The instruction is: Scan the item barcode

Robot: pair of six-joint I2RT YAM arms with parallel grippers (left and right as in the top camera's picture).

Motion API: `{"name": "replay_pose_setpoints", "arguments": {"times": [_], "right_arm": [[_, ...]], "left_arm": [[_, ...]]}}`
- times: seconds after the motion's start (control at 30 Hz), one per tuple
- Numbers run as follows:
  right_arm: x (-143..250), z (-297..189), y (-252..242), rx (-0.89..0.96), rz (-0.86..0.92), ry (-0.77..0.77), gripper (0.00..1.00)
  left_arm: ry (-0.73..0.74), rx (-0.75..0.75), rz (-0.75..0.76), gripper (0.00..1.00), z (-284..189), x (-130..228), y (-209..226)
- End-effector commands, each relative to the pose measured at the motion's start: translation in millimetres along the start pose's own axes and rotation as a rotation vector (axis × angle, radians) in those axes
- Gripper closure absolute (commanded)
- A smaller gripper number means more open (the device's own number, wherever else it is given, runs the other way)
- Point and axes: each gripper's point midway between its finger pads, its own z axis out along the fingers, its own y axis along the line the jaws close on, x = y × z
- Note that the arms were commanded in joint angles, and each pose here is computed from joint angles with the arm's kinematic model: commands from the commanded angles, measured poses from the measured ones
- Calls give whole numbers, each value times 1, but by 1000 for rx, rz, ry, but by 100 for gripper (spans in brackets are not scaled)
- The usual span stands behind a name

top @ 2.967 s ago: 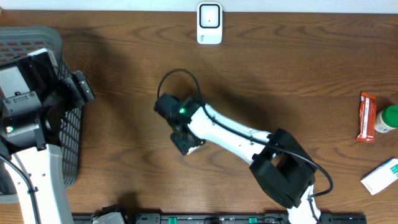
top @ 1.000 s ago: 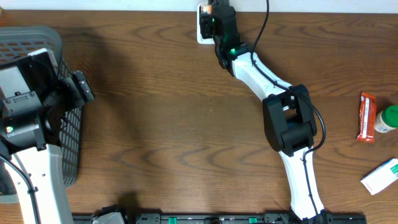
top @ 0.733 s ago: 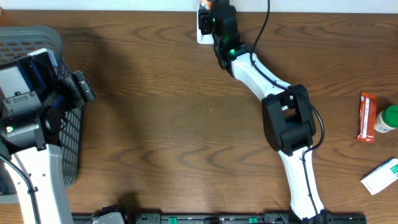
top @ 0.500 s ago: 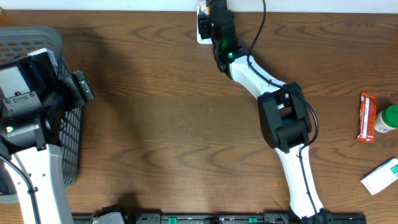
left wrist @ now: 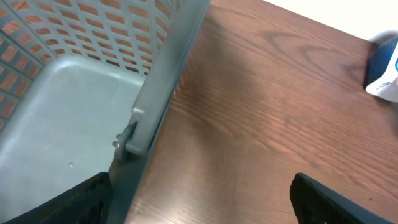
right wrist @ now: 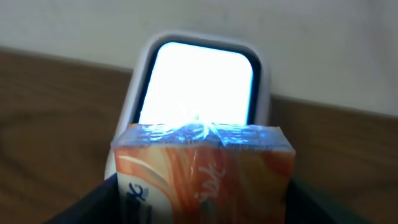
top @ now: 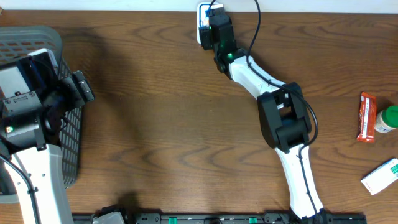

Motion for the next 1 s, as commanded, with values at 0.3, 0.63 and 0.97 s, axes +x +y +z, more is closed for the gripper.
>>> {"name": "replay_pose_setpoints", "arguments": {"times": [0.3,0.63,0.97], "right_arm": [[-76,-247,-152,404,53,303,33],[33,-218,-125,45,208,683,1],[83,-130,-55,-192,85,679,1]], "left_arm": [[8,10,-11,9,1,2,-2],[8,10,-11,9,1,2,-2],[8,10,-11,9,1,2,-2]]}}
